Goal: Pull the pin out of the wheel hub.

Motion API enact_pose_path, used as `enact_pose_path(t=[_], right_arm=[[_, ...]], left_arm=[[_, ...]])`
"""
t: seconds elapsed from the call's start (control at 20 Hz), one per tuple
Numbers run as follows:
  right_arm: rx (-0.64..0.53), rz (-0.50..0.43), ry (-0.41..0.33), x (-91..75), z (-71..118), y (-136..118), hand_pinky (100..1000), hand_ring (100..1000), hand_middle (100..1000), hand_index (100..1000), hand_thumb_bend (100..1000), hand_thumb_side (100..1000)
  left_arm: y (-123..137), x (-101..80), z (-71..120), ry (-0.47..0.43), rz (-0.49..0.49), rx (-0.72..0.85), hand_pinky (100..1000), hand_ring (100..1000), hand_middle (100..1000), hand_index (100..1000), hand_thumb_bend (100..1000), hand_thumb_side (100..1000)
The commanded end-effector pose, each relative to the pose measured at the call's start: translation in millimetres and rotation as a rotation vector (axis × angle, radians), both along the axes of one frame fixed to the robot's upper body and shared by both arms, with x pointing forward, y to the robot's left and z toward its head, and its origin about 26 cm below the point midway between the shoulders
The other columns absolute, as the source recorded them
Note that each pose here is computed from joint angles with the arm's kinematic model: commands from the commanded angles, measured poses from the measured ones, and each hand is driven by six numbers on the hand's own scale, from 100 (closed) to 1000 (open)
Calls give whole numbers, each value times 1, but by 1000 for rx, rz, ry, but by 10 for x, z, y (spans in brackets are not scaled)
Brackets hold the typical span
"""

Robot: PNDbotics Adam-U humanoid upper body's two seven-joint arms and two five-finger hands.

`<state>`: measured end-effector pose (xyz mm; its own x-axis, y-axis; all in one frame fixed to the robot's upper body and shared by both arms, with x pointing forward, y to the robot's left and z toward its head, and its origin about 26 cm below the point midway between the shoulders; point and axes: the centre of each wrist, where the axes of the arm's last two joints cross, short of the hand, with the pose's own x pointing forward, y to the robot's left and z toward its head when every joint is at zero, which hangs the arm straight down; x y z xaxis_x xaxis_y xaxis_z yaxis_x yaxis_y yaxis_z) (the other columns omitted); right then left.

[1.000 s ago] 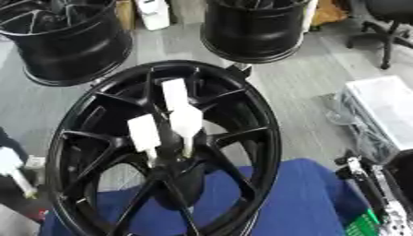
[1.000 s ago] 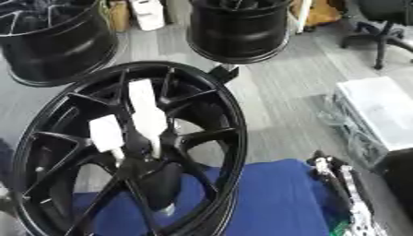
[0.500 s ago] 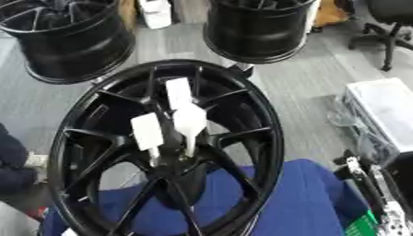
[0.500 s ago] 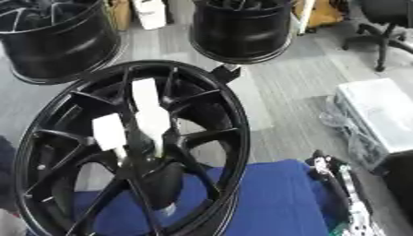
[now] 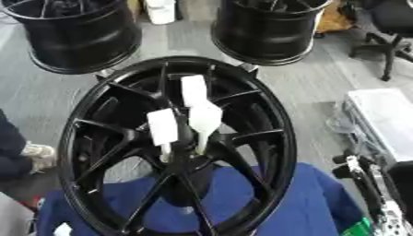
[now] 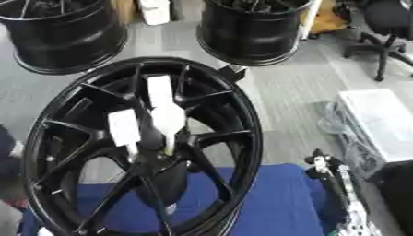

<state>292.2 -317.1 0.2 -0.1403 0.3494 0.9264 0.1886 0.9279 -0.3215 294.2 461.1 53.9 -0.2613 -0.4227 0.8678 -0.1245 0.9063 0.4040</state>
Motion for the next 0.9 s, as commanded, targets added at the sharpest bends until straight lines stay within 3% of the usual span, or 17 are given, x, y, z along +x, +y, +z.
enact_pose_path(t=[0.05, 0.55, 0.9], right_arm=[[-2, 7, -31, 37, 92, -12, 570, 543, 577, 586, 100, 876], [-7, 2, -36, 41, 112, -38, 570, 543, 577, 586, 100, 877], [-3, 1, -35, 44, 108, -37, 570, 543, 577, 586, 100, 875]], left_arm=[[-114, 11, 66, -42, -13, -90, 797, 775, 713, 726, 274, 797], [-848, -24, 30, -59, -101, -249, 787, 750, 672, 713, 265, 795], [-973, -43, 96, -40, -108, -280, 782, 737, 656, 707, 259, 801]])
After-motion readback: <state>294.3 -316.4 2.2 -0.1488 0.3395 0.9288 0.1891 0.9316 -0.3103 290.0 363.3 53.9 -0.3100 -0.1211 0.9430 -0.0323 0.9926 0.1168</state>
